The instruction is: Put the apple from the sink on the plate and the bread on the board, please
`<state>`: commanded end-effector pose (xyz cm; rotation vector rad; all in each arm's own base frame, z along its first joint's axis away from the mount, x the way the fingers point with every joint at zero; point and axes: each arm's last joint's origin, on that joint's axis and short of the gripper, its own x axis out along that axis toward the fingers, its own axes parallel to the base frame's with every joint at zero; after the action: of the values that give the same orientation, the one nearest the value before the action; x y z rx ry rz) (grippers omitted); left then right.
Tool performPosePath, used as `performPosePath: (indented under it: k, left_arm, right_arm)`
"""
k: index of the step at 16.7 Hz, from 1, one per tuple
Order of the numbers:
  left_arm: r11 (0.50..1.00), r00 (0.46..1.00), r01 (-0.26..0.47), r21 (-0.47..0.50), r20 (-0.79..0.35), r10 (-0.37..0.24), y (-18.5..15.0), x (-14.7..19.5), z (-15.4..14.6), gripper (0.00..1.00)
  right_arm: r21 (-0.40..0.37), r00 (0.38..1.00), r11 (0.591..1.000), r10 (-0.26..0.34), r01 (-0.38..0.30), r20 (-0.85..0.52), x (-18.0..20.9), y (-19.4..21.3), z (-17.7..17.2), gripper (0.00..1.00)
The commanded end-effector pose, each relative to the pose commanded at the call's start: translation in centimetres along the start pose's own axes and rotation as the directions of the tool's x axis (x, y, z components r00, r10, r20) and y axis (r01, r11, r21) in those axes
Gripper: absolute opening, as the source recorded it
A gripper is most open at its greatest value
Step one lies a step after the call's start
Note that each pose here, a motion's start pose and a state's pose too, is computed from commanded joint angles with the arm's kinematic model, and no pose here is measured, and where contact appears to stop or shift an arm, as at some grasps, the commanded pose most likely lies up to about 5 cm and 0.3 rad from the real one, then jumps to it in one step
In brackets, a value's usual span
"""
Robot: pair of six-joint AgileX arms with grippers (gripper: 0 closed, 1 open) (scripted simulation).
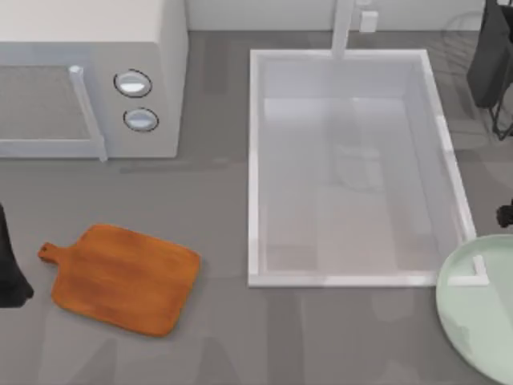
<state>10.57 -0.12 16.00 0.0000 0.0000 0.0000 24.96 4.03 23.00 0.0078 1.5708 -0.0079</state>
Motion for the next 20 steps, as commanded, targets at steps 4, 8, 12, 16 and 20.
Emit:
performPosePath:
  k: [4, 8, 12, 16, 20]
  left_arm:
    - [1.000, 1.000, 0.000, 0.000, 0.000, 0.000, 0.0, 0.0, 0.0, 1.00]
    - [1.000, 1.000, 0.000, 0.000, 0.000, 0.000, 0.0, 0.0, 0.0, 1.00]
    - [1.000, 1.000, 0.000, 0.000, 0.000, 0.000, 0.0, 0.0, 0.0, 1.00]
    - [1.000, 1.000, 0.000, 0.000, 0.000, 0.000, 0.0, 0.0, 0.0, 1.00]
    - [1.000, 1.000, 0.000, 0.000, 0.000, 0.000, 0.0, 0.0, 0.0, 1.00]
  right_arm:
    - [0.000, 1.000, 1.000, 0.000, 0.000, 0.000, 0.0, 0.0, 0.0, 0.90]
    - [0.000, 1.000, 1.000, 0.000, 0.000, 0.000, 0.0, 0.0, 0.0, 1.00]
    - [0.000, 1.000, 1.000, 0.000, 0.000, 0.000, 0.0, 0.0, 0.0, 1.00]
    - [-0.001, 1.000, 1.000, 0.002, -0.002, 0.009, 0.0, 0.0, -0.1, 1.00]
    - [-0.004, 0.989, 1.000, 0.022, -0.022, 0.148, -0.1, -0.8, -2.0, 1.00]
